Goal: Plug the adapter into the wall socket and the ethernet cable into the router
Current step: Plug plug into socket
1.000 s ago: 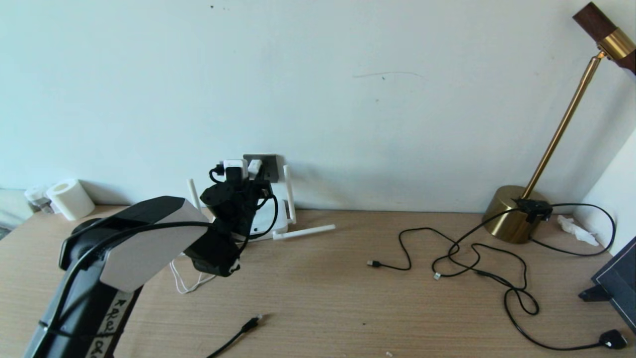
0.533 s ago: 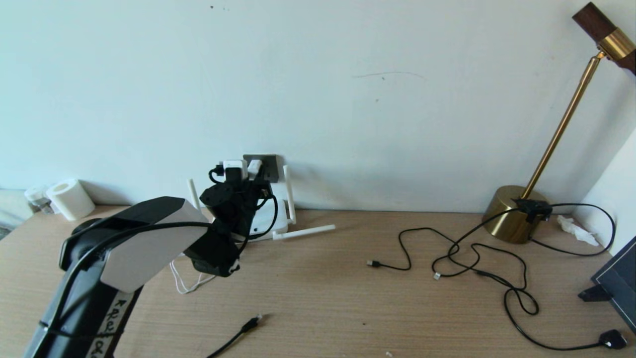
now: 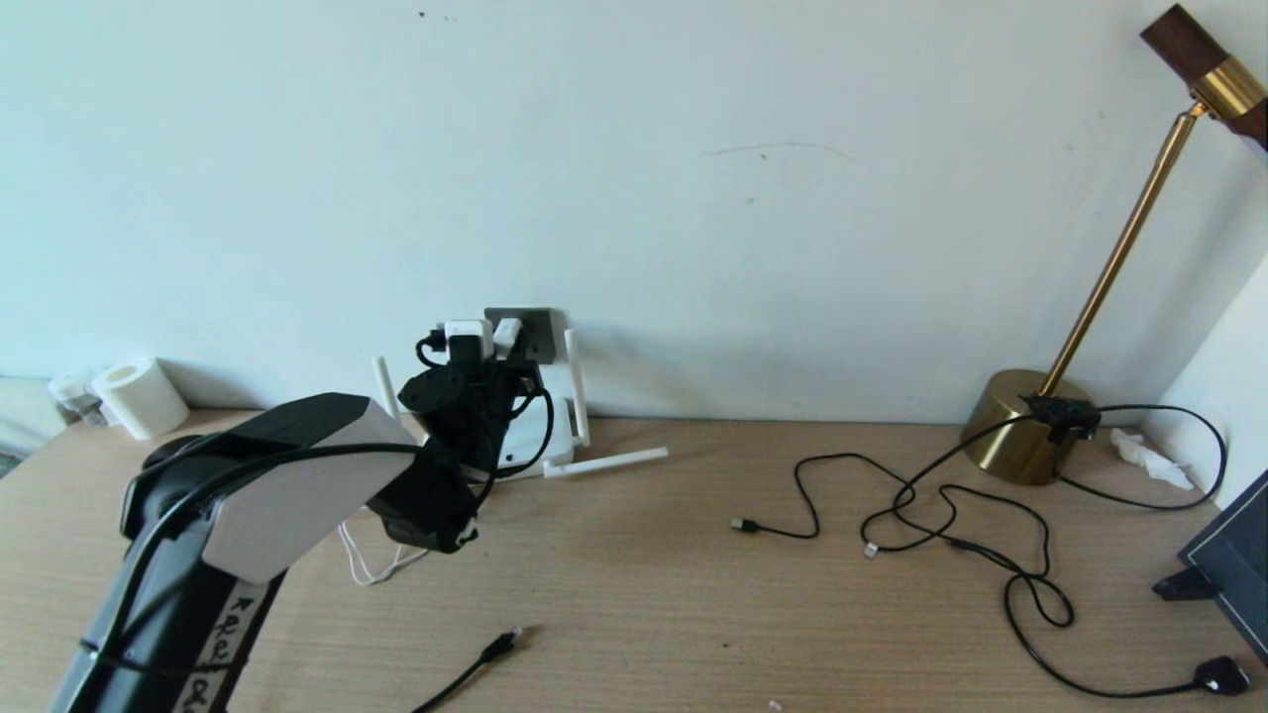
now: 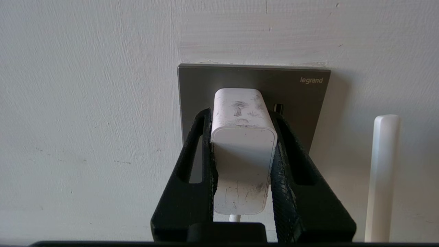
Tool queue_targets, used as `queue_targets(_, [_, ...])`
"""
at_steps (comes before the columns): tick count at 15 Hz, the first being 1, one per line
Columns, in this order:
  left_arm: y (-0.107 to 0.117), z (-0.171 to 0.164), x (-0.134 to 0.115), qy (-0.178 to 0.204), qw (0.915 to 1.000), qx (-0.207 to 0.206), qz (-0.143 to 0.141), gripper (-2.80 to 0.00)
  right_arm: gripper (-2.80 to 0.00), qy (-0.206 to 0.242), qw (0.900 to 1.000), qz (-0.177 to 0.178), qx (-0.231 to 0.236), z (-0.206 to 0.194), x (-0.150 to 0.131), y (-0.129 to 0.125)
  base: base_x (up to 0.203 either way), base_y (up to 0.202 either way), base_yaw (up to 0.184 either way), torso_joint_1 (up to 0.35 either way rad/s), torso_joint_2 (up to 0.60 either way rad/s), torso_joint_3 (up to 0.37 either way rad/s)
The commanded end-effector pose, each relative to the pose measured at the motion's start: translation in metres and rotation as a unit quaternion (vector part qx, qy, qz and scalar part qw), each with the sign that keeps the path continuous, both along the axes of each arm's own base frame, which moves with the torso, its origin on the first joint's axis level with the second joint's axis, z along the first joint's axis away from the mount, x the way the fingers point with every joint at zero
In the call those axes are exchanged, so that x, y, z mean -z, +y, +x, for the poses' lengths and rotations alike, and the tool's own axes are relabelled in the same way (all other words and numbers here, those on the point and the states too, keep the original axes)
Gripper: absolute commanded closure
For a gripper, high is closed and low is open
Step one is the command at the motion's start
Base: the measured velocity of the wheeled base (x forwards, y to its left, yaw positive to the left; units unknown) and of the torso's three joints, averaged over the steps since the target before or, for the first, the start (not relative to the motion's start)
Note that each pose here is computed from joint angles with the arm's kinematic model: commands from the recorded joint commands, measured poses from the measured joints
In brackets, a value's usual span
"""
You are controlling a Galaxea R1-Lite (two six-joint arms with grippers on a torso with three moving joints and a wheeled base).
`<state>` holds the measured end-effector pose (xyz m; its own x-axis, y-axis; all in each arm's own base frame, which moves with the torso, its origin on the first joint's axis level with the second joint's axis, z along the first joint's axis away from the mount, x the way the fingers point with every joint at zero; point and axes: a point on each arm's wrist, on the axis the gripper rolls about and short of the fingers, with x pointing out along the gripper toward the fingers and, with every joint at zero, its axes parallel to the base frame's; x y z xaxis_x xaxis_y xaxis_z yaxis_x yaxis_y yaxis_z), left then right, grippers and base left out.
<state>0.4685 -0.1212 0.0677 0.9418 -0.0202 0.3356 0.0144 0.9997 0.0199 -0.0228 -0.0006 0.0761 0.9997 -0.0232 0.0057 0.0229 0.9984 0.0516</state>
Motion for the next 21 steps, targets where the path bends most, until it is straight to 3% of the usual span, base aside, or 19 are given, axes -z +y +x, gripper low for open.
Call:
queue_targets(1, [-0.0004,0.0013,0.0027,-0.001,1.0000,-0.001,-0.001,0.00,0.00,0.001,1.000,0.000,0.000,0.0001,-0.0001,0.0000,0.000,0.000,0.000,0.000,0.00,0.000])
queue_targets(19, [-0.0017,0.0033,-0.0019,-0.012,0.9999,0.000,-0.003,0.00,0.00,0.001,1.000,0.000,0.000,0.0001,-0.0001,0.0000,0.000,0.000,0.000,0.000,0.00,0.000])
queue_targets(20, [-0.0018,0.0034,-0.0023,-0.013,0.9999,0.000,-0.004,-2.80,0.00,0.001,1.000,0.000,0.000,0.0001,-0.0001,0.0000,0.000,0.000,0.000,0.000,0.00,0.000])
queue_targets(21, [-0.0018,0.0034,-0.0023,-0.013,0.9999,0.000,-0.003,-2.80,0.00,0.001,1.000,0.000,0.000,0.0001,-0.0001,0.0000,0.000,0.000,0.000,0.000,0.00,0.000])
